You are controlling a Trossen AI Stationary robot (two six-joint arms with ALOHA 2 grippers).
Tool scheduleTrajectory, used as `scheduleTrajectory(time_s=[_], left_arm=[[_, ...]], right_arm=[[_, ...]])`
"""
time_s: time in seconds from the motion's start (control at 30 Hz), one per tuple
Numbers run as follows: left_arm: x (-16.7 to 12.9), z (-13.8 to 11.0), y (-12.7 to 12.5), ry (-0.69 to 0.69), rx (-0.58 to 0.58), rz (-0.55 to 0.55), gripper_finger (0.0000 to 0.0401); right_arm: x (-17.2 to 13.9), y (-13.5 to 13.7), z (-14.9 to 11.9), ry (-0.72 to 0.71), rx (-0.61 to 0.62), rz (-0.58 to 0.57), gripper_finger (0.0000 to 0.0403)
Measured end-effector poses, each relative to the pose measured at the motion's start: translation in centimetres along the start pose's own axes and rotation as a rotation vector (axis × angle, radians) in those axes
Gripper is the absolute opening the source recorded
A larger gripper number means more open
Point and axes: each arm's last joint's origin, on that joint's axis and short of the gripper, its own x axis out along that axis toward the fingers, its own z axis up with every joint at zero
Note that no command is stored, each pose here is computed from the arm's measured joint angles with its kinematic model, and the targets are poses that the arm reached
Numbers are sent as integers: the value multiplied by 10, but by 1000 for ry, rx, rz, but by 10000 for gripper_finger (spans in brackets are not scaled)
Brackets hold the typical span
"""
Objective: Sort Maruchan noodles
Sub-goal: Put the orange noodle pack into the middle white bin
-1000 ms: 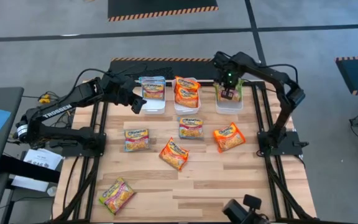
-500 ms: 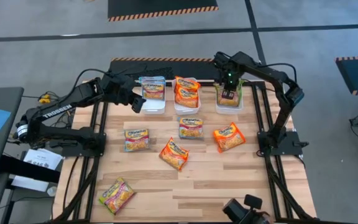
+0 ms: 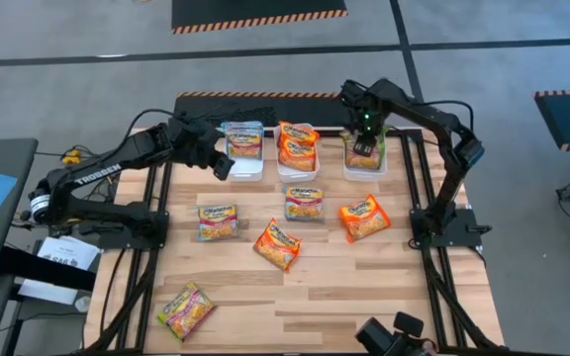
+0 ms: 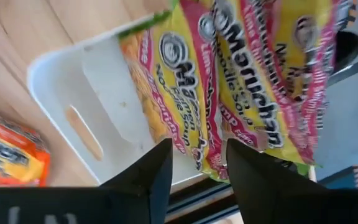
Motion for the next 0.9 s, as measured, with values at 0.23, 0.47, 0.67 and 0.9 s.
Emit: scheduleTrajectory(time_s=[0.23,0.47,0.67,0.9], left_arm=[[2,1,3,12,-8,4,154],[12,6,-2,27,-87,-129,171],[20,18,-22,-68,51,-350,171],[40,20,-34,-52,144,-466,171]], right_arm=[[-27,-4,4,-72,68,-22,176],[-39,1,4,-86,50,16,174],[-41,12,6,-129,65,188,173],[-68,38,-5,-197,63,198,173]])
